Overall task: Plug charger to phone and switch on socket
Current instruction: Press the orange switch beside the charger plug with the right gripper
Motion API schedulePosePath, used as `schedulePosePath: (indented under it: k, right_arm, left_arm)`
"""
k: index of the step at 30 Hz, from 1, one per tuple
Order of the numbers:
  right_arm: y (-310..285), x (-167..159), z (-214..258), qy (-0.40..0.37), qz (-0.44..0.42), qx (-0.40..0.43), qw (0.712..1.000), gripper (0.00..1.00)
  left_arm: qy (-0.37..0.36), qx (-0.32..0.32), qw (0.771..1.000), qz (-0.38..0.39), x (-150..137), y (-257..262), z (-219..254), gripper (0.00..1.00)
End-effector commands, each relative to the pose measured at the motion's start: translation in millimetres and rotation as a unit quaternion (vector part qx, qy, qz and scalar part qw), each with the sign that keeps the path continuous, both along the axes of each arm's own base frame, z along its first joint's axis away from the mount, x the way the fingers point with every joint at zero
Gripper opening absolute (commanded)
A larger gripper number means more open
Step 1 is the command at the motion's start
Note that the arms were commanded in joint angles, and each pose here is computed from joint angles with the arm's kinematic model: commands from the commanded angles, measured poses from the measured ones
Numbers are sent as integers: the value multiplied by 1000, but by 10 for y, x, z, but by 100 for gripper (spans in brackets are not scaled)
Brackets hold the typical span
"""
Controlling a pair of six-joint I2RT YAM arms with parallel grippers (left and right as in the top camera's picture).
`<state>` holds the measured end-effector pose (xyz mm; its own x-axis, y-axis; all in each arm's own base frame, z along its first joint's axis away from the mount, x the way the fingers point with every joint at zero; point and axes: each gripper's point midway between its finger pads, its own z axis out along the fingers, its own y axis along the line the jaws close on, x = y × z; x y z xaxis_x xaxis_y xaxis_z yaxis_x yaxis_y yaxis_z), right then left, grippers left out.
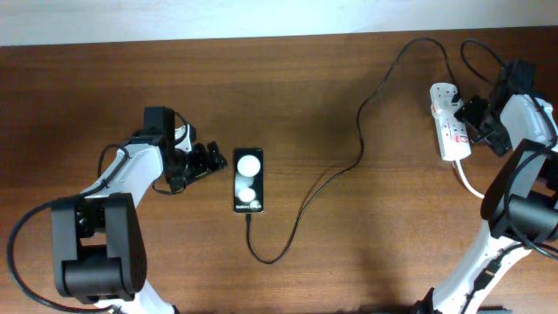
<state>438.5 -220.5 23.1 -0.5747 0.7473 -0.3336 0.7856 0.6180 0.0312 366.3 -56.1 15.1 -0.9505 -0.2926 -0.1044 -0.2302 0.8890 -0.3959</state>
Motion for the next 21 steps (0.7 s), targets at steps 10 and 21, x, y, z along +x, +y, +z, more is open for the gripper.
schedulePosePath:
  k: [10,21]
  right_arm:
    - [375,6,-263,6,28,97,995,98]
    - [413,-82,-343,20,26,103,994,99]
  left_arm:
    - [30,22,999,7,-128,99,-194,99]
    - [30,22,999,7,-128,99,-194,99]
